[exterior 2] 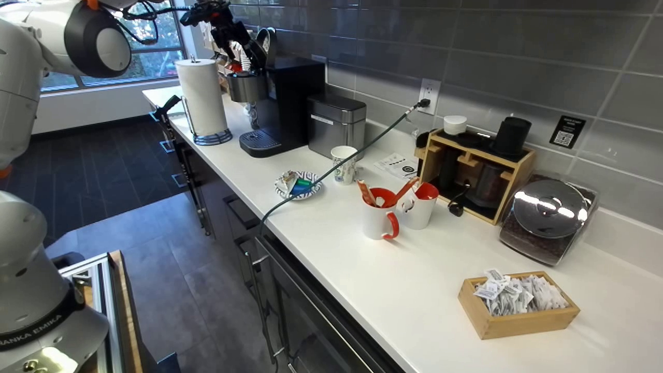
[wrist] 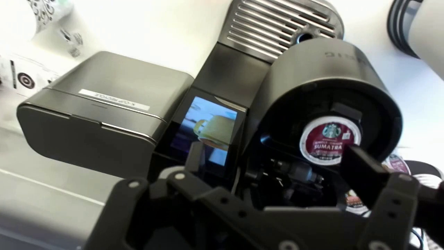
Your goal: Place one coffee pod from the counter in the coffeemaker chamber.
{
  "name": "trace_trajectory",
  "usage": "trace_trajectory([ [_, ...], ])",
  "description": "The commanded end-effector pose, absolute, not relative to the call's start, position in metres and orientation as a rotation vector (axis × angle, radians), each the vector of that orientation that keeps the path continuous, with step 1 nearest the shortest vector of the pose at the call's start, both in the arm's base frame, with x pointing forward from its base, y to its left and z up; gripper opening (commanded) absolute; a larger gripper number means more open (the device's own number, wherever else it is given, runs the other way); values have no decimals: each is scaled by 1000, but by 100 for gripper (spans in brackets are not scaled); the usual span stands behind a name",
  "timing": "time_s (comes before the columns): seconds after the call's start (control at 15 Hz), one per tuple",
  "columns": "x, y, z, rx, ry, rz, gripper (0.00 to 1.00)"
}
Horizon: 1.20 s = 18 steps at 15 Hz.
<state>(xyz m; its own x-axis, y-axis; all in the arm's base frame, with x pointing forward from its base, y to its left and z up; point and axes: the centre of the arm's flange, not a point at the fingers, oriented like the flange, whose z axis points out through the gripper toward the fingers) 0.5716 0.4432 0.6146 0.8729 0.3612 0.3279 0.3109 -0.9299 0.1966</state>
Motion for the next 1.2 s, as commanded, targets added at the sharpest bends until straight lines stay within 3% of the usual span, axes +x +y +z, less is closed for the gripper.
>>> trace_trajectory([
  [0.0,574,437,620,2913,520,561,100],
  [0.33,575,434,617,2906,519,548,100],
  [0.67,586,327,625,2931,406,428,100],
  [1.13,546,213,655,3019,224,281,100],
])
